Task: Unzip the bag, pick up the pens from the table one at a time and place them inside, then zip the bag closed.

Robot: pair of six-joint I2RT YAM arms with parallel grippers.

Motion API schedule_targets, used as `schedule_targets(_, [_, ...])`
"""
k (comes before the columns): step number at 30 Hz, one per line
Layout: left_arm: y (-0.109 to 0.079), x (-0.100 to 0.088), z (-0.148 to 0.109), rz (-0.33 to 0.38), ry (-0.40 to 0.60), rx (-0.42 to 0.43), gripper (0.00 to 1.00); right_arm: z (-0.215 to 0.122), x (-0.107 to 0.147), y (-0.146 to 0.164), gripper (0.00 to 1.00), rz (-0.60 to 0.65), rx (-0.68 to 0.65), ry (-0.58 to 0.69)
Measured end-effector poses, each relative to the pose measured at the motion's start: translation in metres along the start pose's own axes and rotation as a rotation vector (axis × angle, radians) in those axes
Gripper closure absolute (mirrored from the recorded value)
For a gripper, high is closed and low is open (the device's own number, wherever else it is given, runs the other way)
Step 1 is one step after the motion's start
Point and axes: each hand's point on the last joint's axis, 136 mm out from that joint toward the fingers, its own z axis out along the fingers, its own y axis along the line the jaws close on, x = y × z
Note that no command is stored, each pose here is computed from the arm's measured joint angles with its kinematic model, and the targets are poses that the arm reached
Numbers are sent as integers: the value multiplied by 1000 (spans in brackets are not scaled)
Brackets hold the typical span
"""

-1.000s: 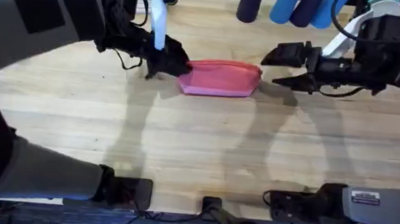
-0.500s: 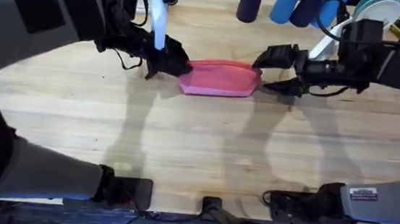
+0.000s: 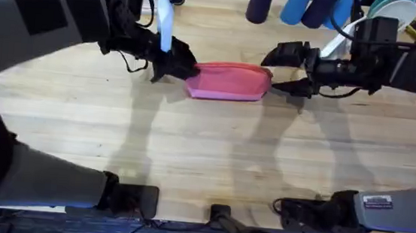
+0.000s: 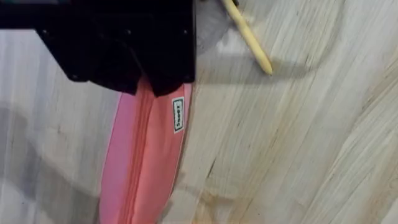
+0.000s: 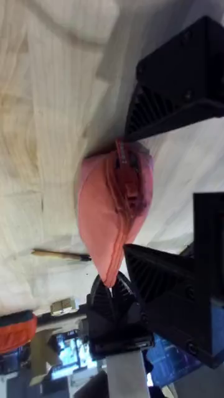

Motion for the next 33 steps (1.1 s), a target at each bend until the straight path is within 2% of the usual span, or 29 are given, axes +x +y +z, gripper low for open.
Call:
schedule_targets(7, [0, 0, 0, 0, 0, 0, 958, 2, 1, 1, 33, 12, -2, 4])
schedule_targets(14, [0, 0, 0, 0, 0, 0, 958, 2, 0, 1, 314, 26, -2, 2])
schedule_targets(18, [0, 0, 0, 0, 0, 0, 958, 2, 0, 2, 424, 26, -3, 2])
schedule_targets(28, [0, 0, 0, 0, 0, 0, 958, 2, 0, 2, 618, 28, -7, 3])
schedule_targets(33, [0, 0, 0, 0, 0, 0, 958, 1, 0, 3, 662, 28, -11, 3])
